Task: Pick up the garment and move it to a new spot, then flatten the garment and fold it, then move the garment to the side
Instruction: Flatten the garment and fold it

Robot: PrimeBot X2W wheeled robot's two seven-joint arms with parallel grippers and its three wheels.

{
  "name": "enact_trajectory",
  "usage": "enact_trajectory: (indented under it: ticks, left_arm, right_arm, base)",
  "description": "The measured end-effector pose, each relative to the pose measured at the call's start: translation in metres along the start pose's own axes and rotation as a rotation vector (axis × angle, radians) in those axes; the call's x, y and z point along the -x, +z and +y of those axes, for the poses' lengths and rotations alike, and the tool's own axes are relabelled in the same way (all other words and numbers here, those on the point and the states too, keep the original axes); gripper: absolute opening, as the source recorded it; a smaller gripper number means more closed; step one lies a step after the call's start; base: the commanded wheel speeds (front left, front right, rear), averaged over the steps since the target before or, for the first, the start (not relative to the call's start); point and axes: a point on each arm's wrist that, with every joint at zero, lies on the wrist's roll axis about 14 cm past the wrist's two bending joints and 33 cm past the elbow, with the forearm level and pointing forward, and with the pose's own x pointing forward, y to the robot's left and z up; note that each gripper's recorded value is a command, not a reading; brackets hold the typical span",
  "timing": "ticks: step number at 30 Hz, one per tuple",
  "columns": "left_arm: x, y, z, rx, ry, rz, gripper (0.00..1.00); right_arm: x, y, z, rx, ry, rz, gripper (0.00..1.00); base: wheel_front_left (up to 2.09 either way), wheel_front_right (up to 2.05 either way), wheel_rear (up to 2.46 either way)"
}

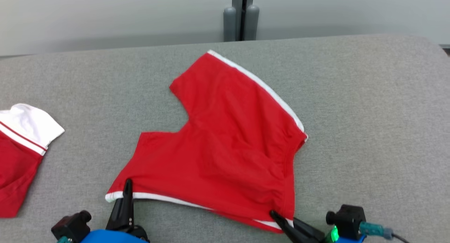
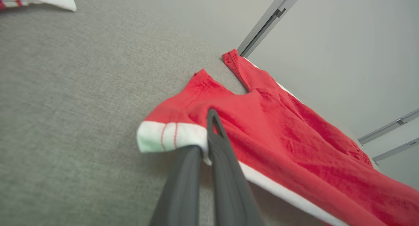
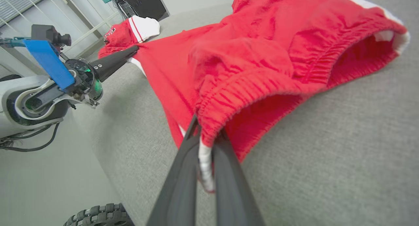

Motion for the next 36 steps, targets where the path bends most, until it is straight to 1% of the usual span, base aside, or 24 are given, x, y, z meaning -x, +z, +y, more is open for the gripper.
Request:
enact_trajectory:
  ticks: [3, 8, 10, 16, 20, 25, 28, 33, 36]
  left_arm:
    - [0.004, 0.000, -0.001, -0.012, -0.001, 0.000, 0.00]
    - [-0.005, 0.011, -0.004, -0.101, -0.043, 0.013, 0.00]
    - [-0.019, 0.022, -0.014, -0.138, -0.083, 0.006, 0.00]
    - [-0.074, 0.048, -0.044, -0.308, -0.222, 0.041, 0.00]
    - [-0.117, 0.053, -0.069, -0.404, -0.305, 0.094, 0.00]
    - [-0.160, 0.039, -0.089, -0.535, -0.378, 0.209, 0.00]
    - [-0.185, 0.033, -0.102, -0.567, -0.406, 0.255, 0.00]
    - [-0.220, 0.015, -0.114, -0.624, -0.432, 0.326, 0.00]
    - [-0.237, 0.004, -0.122, -0.637, -0.449, 0.359, 0.00]
  right_arm:
    - [0.008, -0.001, 0.004, -0.011, -0.009, -0.010, 0.00]
    - [0.005, 0.014, 0.002, -0.021, -0.031, -0.071, 0.00]
    - [0.001, 0.027, -0.001, -0.025, -0.044, -0.115, 0.00]
    - [-0.009, 0.060, -0.026, -0.020, -0.109, -0.214, 0.00]
    - [-0.019, 0.078, -0.047, -0.031, -0.167, -0.274, 0.00]
    - [-0.031, 0.086, -0.064, -0.043, -0.224, -0.309, 0.00]
    - [-0.035, 0.087, -0.076, -0.050, -0.264, -0.315, 0.00]
    - [-0.045, 0.093, -0.094, -0.066, -0.317, -0.333, 0.00]
    - [-0.049, 0.095, -0.107, -0.068, -0.352, -0.335, 0.00]
  base:
    - [0.00, 0.00, 0.00]
    - [0.00, 0.00, 0.00]
    - [0.00, 0.00, 0.00]
    - [0.00, 0.00, 0.00]
    - [0.00, 0.00, 0.00]
    - [0.00, 0.00, 0.00]
    - [0.00, 0.00, 0.00]
    - [0.00, 0.00, 0.00]
    - [0.00, 0.00, 0.00]
